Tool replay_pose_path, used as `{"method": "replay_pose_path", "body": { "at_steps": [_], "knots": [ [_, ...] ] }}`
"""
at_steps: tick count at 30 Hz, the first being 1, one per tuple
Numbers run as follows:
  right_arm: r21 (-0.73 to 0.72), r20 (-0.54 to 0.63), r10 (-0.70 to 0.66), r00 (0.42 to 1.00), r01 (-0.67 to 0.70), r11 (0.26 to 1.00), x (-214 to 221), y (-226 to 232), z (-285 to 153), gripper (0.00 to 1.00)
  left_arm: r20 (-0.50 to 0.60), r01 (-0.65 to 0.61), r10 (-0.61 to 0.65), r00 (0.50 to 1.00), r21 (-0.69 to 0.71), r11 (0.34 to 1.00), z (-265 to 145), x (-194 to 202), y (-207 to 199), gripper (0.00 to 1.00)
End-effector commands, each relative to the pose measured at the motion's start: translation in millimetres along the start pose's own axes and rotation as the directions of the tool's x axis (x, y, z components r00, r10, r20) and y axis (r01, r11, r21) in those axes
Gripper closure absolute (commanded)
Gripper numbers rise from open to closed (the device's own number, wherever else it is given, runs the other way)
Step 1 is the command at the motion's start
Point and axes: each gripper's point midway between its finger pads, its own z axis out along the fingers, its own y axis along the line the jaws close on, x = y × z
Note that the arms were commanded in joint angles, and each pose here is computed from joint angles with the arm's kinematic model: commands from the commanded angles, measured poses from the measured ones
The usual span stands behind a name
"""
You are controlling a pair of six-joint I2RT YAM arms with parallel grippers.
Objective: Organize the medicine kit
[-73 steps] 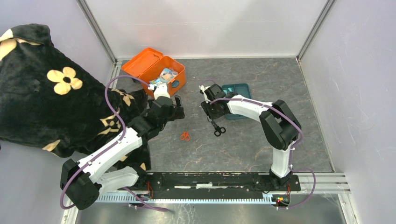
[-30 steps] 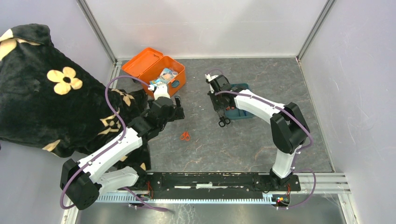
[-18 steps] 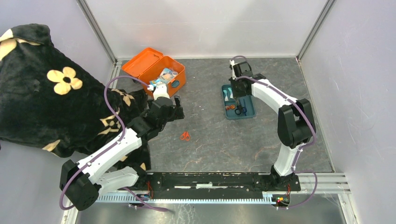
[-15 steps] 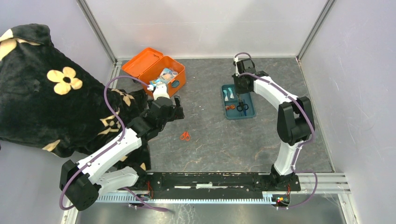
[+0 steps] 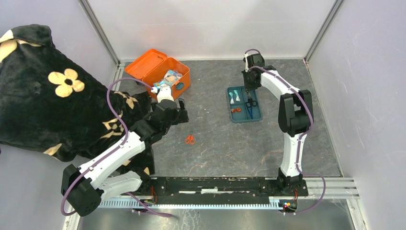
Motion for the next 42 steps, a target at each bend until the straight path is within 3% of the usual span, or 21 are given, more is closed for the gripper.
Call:
{"method": "replay_pose_path", "body": {
  "at_steps": [1,11,19,22,29,42],
  "knots": [
    [0.001,0.005,-0.018,1.0,0.018,1.0,-10.1,-7.1,-2.9,0.92,0.038,0.007,-0.008,0.999,0.008,1.0,-5.6,-17.4,-2.9,0.05],
    [0.024,-0.069,-0.01,0.998,0.012,1.0,20.5,-12.8,1.1,0.86,0.025,0.007,-0.008,1.0,0.016,1.0,-4.0,-14.9,-5.2,0.05],
    [0.034,0.008,-0.002,1.0,0.002,0.999,4.7,-15.4,-23.7,0.6,0.014,0.006,-0.006,1.0,0.018,1.0,-1.5,-12.5,-7.1,0.05],
    [0.039,0.052,0.001,0.999,-0.003,0.999,-5.1,-16.7,-38.7,0.55,0.004,0.001,-0.001,1.0,0.012,1.0,1.1,-9.9,-7.0,0.04],
    [-0.072,0.162,0.032,0.986,-0.02,0.997,-7.9,4.4,-75.6,0.54,-0.084,-0.002,0.006,0.996,0.046,0.999,17.7,16.9,-16.8,0.04],
    [-0.298,0.145,0.015,0.989,0.029,0.954,65.3,71.4,-101.0,0.54,-0.331,-0.055,0.097,0.939,0.133,0.99,52.5,98.5,-32.7,0.04]
  ]
}}
